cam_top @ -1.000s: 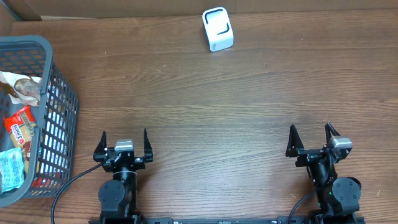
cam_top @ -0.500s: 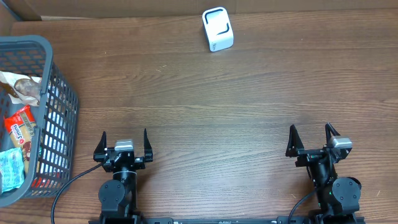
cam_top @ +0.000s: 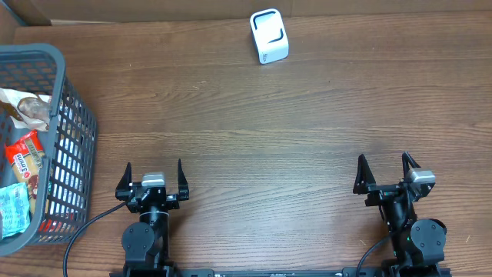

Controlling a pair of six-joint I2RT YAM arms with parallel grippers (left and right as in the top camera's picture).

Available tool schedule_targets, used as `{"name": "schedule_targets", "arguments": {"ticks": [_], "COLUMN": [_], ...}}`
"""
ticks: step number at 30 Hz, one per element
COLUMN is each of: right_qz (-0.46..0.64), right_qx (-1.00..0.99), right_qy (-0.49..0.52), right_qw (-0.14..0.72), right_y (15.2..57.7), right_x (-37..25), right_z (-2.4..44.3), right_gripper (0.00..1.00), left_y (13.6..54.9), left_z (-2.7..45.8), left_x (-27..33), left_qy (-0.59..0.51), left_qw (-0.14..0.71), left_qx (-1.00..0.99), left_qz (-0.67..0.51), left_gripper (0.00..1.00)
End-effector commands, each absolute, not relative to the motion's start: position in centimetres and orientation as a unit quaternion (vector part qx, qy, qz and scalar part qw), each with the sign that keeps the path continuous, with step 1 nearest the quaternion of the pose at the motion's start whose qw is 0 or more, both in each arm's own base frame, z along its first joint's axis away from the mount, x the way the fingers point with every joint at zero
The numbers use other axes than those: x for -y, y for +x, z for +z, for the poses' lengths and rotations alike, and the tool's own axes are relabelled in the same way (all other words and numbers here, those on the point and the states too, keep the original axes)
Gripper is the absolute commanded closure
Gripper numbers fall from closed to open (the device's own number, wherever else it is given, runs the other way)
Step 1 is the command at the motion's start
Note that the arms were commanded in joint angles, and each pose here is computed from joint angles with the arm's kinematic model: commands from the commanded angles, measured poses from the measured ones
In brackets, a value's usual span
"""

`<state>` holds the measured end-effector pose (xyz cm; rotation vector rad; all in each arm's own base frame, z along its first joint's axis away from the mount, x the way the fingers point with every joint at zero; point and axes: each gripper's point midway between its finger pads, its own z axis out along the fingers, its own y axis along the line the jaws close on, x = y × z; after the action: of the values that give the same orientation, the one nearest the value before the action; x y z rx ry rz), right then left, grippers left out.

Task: Scan the item barcode

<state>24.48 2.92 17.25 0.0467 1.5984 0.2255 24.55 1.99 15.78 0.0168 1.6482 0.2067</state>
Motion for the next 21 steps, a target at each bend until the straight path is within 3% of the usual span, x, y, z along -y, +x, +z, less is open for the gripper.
{"name": "schedule_targets", "arguments": {"ticks": [1, 21], "right_qz": [0.104, 0.104], "right_qx": [-0.714, -0.714], "right_qy": [0.017, 0.017], "right_qw": [0.692, 0.692], "right_y": [24.46, 24.46], "right_x": [-3.10, -3.10], "right_z": [17.03, 17.03], "right_gripper": [0.00, 0.00], "left_y": [24.58, 24.60], "left_z": [15.61, 15.62], "left_x": [-1.76, -1.59], "left_qy": [0.018, 0.021], "left_qw": [0.673, 0.674], "left_qx": [-0.734, -0.734], "left_qz": [0.092, 0.088], "left_gripper": [0.00, 0.00]}}
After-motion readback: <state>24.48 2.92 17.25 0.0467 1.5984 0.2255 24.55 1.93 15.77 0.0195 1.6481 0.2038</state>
